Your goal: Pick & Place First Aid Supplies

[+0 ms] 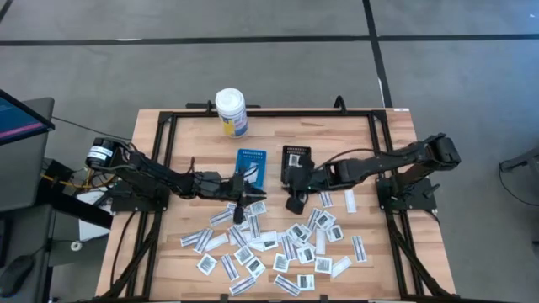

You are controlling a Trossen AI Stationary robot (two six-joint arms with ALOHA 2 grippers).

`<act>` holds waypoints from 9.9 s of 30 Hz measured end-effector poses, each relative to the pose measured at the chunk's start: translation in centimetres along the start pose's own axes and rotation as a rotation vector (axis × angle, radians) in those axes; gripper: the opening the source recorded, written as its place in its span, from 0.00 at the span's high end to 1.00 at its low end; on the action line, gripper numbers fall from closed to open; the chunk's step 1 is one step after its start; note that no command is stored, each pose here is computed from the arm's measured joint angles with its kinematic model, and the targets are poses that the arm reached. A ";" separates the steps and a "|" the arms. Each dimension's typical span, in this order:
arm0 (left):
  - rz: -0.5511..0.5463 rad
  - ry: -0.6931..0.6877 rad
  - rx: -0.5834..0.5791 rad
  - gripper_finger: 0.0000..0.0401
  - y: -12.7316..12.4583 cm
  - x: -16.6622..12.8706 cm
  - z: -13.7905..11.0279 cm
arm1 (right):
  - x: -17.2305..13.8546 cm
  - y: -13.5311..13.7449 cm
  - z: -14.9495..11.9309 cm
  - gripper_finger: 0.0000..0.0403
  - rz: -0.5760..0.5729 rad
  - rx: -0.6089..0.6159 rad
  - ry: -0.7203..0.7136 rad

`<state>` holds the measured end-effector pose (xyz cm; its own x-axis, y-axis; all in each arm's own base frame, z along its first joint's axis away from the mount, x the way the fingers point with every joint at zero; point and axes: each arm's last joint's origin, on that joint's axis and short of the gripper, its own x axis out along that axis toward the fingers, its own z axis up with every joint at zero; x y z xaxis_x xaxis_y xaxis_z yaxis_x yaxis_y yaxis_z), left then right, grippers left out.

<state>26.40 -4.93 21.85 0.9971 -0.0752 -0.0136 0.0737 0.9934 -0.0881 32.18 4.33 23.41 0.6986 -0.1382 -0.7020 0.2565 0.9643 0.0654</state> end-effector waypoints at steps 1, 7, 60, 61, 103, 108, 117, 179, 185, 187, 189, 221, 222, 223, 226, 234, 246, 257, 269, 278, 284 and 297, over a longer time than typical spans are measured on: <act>-0.007 0.041 0.003 0.83 -0.2 -0.2 -0.3 | -0.2 0.6 -0.1 0.81 0.029 -0.015 0.004; -0.007 0.186 -0.019 0.77 -2.4 -1.8 0.1 | -1.0 3.6 -1.0 0.81 0.129 -0.077 -0.001; 0.102 0.487 0.032 0.68 -6.5 -1.2 -7.8 | 12.1 8.6 -5.9 0.81 0.161 -1.203 -0.171; 0.095 0.482 0.020 0.66 -6.3 -1.1 -7.7 | 12.1 8.6 -5.9 0.81 0.162 -1.202 -0.175; 0.107 0.446 0.029 0.96 -3.5 -0.1 -6.6 | 11.7 9.5 -6.4 0.81 0.183 -1.169 -0.170; 0.248 0.325 0.155 0.97 -2.2 -0.8 -3.4 | 11.6 9.8 -6.5 0.81 0.191 -1.174 -0.173; 0.526 0.296 0.176 0.91 3.8 -2.0 -0.5 | 11.8 9.4 -6.4 0.81 0.191 -1.051 -0.148; 0.215 0.656 -0.357 0.74 -1.4 -8.3 -8.1 | 11.9 9.1 -6.5 0.81 0.192 -0.971 -0.119; 0.219 0.642 -0.432 0.74 -1.2 -8.8 -8.9 | 11.9 9.1 -6.5 0.81 0.192 -0.971 -0.119; 0.211 0.624 -0.439 0.74 -1.1 -8.9 -9.2 | 11.9 9.1 -6.5 0.81 0.192 -0.971 -0.119; 0.204 0.613 -0.444 0.74 -1.1 -9.0 -9.3 | 11.9 9.1 -6.5 0.81 0.192 -0.971 -0.119; 0.092 0.630 -0.264 0.98 -2.0 -8.2 -11.0 | 11.9 9.1 -6.5 0.81 0.192 -0.971 -0.119; 0.086 0.625 -0.265 0.98 -2.0 -8.2 -10.9 | 11.9 9.1 -6.5 0.81 0.192 -0.971 -0.119; 0.078 0.616 -0.267 0.98 -2.0 -8.2 -10.8 | 11.9 9.1 -6.5 0.81 0.192 -0.971 -0.119; 0.057 0.593 -0.258 0.99 -2.1 -8.2 -10.4 | 11.9 9.1 -6.5 0.81 0.192 -0.971 -0.119; 0.073 0.560 -0.226 0.99 -2.1 -8.2 -9.9 | 11.9 9.1 -6.5 0.81 0.192 -0.971 -0.119; 0.108 0.422 -0.071 0.99 -2.4 -6.2 -7.2 | 11.9 9.1 -6.5 0.81 0.192 -0.971 -0.119; 0.233 0.307 0.063 0.99 0.2 -4.0 -4.4 | 12.0 8.7 -6.2 0.81 0.183 -0.960 -0.127; 0.529 0.155 0.002 0.99 6.8 -2.5 -0.3 | 12.3 8.1 -5.8 0.81 0.170 -0.949 -0.128; 0.629 0.176 -0.176 0.98 9.1 -2.2 -2.4 | 12.3 8.0 -5.8 0.81 0.167 -0.979 -0.131; 0.628 0.188 -0.215 0.98 9.0 -1.6 -3.3 | 12.5 7.4 -5.5 0.81 0.155 -0.969 -0.129; 0.641 0.209 -0.219 0.88 9.2 -1.6 -3.7 | 12.8 6.9 -5.2 0.81 0.142 -0.957 -0.131</act>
<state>25.42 4.04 17.37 0.8164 0.4819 -0.3183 -0.5541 0.8089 -0.1966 39.39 10.36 11.23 0.7644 0.0255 -0.6442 -0.4466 0.7416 -0.5006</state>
